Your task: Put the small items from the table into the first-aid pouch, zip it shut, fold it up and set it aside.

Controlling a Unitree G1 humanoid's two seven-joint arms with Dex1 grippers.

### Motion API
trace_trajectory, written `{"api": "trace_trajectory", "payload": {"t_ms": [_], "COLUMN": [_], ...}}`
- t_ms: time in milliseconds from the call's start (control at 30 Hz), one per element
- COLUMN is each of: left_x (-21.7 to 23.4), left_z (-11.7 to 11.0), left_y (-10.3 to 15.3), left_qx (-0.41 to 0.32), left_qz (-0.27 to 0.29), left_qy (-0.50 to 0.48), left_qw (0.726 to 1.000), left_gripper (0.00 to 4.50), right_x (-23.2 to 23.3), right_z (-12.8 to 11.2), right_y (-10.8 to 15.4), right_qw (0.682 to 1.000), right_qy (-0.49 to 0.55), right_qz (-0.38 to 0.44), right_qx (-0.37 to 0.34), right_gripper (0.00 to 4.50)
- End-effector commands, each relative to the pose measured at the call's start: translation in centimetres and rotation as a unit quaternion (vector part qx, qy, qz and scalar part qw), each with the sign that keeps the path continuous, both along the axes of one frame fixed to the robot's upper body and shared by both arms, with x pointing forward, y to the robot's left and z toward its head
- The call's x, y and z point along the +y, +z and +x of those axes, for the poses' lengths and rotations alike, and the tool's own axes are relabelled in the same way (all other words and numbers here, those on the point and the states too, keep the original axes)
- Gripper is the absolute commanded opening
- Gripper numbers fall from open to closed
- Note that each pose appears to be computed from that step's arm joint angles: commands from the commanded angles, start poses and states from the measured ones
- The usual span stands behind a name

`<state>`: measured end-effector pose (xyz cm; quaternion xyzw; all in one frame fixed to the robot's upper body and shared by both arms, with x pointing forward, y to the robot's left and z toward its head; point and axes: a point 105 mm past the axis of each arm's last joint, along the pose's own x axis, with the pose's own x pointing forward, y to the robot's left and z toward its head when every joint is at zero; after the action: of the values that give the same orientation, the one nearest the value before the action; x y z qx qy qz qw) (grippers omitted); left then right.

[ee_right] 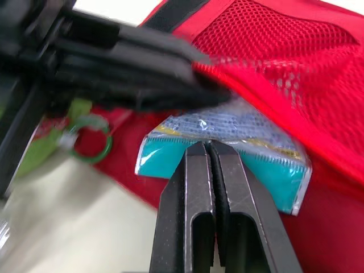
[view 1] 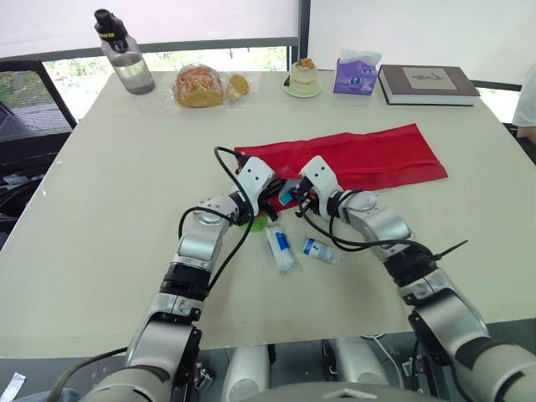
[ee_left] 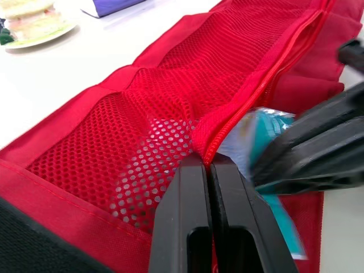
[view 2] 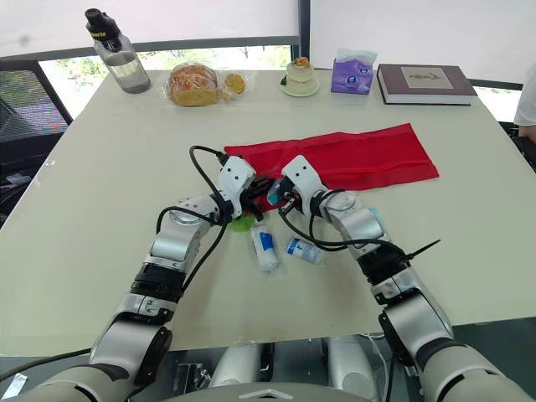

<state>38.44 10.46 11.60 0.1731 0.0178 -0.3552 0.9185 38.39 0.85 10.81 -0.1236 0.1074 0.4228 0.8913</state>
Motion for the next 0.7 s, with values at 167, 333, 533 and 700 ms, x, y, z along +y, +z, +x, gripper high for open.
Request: {"api": "trace_trajectory", "payload": {"t_ms": [167, 333, 533, 700], "left_x": [-1.5, -1.6, -1.4, -0.8], "left_z": [-0.6, -0.6, -0.7, -0.5], "left_y": [1.0, 1.0, 0.8, 0.9], "left_qx": [-0.025, -0.024, -0.022, -0.020], "left_qz": [0.002, 0.003, 0.001, -0.001], "left_qy": [-0.033, -0.035, -0.031, -0.023], "left_qw": [0.999, 0.999, 0.999, 1.000], "left_gripper": [0.00, 0.00, 0.00, 0.00], "right_x": [1.1, 1.3, 0.5, -0.1], "right_z": [1.9, 2.9, 3.9, 2.9], "right_y": [2.4, 2.5, 2.7, 2.0], "right_qw": [0.998, 0.995, 0.990, 0.993], "right_qy": [-0.029, -0.065, -0.106, -0.084], "right_qz": [0.035, 0.057, 0.077, 0.078], "right_qx": [-0.042, -0.041, -0.047, -0.031], "right_gripper": [0.09, 0.09, 0.09, 0.09]}}
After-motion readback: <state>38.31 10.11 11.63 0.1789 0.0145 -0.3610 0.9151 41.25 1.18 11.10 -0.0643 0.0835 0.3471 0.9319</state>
